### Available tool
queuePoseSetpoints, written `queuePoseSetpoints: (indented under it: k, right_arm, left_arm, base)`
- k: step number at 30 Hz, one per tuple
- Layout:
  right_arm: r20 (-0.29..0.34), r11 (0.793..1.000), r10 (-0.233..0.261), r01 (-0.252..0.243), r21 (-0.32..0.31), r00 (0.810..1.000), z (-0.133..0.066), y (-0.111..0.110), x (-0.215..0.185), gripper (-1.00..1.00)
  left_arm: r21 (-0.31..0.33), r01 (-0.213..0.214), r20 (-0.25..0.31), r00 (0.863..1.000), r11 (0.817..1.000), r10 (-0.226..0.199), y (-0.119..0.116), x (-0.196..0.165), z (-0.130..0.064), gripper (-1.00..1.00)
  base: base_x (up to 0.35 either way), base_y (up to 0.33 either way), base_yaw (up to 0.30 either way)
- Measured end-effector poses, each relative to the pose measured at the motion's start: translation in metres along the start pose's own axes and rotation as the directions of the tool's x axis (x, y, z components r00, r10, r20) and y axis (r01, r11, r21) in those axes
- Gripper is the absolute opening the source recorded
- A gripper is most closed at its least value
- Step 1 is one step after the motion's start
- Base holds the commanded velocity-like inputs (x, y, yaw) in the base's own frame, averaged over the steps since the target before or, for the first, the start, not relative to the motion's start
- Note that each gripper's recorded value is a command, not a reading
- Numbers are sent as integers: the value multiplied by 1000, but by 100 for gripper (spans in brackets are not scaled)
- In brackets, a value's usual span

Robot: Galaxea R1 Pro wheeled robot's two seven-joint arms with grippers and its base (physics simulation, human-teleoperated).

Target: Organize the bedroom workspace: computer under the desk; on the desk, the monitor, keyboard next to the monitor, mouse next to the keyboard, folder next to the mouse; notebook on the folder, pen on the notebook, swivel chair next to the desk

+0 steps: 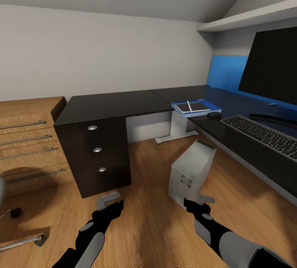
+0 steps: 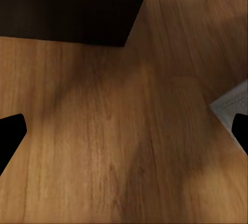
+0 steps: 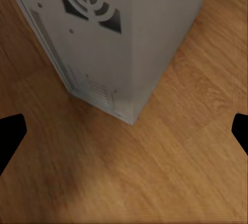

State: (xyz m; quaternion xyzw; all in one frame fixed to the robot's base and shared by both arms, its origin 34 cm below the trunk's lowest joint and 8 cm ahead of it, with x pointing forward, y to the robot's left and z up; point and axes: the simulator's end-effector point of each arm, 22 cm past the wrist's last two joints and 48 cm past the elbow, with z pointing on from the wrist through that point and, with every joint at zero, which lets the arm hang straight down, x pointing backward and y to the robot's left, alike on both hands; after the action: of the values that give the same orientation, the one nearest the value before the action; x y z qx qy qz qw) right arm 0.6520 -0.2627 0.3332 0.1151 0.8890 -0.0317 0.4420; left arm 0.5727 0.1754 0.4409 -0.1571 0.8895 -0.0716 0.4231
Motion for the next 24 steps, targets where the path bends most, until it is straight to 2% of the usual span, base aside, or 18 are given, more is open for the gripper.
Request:
queuePoseSetpoints:
  k: [8,24]
  right_arm:
    - [-30,1000,-4,4,6,1000,7,-2,19,100]
    - [-29,1000,-6,6,6,1000,7,-3,18,100]
  left_arm:
    - [-12,0,-31,1000,1000,0,5,14,9,100]
    - [-25,-7,-47,999,1000,6,10,22,12,100]
  base:
    - [0,0,0]
    - [27,0,0]
